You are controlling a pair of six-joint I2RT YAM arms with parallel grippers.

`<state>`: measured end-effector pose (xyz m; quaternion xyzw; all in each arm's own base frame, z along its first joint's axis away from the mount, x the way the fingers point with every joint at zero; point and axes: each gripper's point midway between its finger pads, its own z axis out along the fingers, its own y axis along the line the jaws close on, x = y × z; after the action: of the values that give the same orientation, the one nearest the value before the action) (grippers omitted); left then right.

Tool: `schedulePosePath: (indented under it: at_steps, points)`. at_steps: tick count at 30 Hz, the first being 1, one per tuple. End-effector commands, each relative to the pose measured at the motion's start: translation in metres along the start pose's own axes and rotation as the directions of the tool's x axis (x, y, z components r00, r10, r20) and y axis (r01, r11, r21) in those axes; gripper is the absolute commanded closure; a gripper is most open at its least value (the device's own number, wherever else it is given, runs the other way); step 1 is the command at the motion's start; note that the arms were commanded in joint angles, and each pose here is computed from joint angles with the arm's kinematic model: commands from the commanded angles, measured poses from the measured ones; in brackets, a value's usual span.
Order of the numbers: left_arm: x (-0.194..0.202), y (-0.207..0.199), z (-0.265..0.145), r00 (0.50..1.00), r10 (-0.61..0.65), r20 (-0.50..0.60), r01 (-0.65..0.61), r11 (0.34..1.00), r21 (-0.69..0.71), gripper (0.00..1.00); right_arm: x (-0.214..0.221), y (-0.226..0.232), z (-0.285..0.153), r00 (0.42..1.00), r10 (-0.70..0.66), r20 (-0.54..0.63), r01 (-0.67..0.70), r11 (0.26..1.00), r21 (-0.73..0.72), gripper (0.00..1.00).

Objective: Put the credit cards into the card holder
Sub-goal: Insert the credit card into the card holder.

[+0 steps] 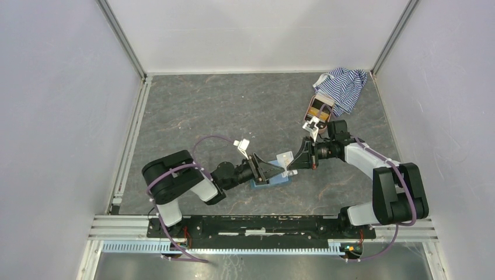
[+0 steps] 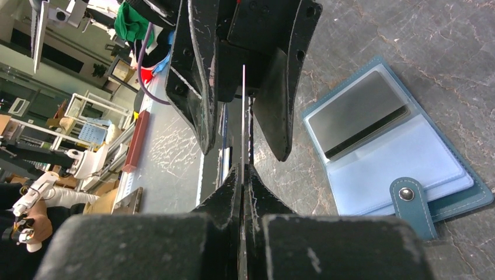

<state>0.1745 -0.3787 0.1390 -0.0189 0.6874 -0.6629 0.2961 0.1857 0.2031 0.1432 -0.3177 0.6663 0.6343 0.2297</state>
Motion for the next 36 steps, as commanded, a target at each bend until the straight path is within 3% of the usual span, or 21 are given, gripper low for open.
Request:
schedulePosePath:
  at_steps: [1,10,14,16,18,19,23,25,27,30,36]
  points:
    - [-0.02,-0.046,0.012,0.996,-0.013,0.094,-0.004,0.984,0.18,0.4,-0.002,0.006,0.0,1.0,-0.031,0.003,0.031,0.999,-0.032,1.0]
    - [-0.022,-0.043,0.015,0.993,-0.022,0.112,0.001,0.983,0.182,0.62,0.001,0.005,0.0,0.999,-0.032,0.002,0.032,0.999,-0.031,1.0]
    - [-0.02,-0.043,0.019,0.995,-0.025,0.101,0.005,0.981,0.193,0.8,0.002,0.005,0.001,1.0,-0.029,0.001,0.029,0.999,-0.029,1.0]
    - [-0.02,-0.044,0.019,0.995,-0.022,0.1,0.001,0.979,0.203,0.94,0.003,0.004,0.0,1.0,-0.028,0.0,0.028,0.999,-0.027,1.0]
    - [-0.021,-0.044,0.017,0.994,-0.019,0.108,-0.004,0.979,0.205,0.98,0.004,0.003,0.0,0.999,-0.036,-0.003,0.036,0.999,-0.018,1.0]
    - [-0.023,-0.043,0.015,0.993,-0.016,0.113,-0.007,0.979,0.202,0.98,0.004,0.002,0.0,0.999,-0.045,-0.005,0.045,0.999,-0.009,0.93]
    - [-0.029,-0.036,0.003,0.993,-0.016,0.116,-0.005,0.984,0.178,0.98,0.006,-0.011,-0.003,0.993,-0.114,-0.035,0.117,0.989,0.096,0.34]
    - [-0.033,-0.029,-0.007,0.993,-0.029,0.113,0.01,0.987,0.159,0.98,0.003,-0.026,-0.009,0.983,-0.173,-0.065,0.183,0.96,0.211,0.19]
    - [-0.035,-0.02,-0.022,0.993,-0.038,0.108,0.024,0.992,0.127,0.98,-0.004,-0.032,-0.014,0.97,-0.231,-0.072,0.242,0.926,0.29,0.13]
    - [-0.034,-0.001,-0.046,0.994,-0.066,0.085,0.061,0.996,0.058,0.98,-0.016,-0.034,-0.021,0.948,-0.306,-0.089,0.317,0.883,0.347,0.12]
    - [-0.024,0.026,-0.065,0.995,-0.098,-0.031,0.097,0.995,-0.035,0.98,-0.017,-0.056,-0.032,0.94,-0.305,-0.152,0.341,0.835,0.432,0.2]
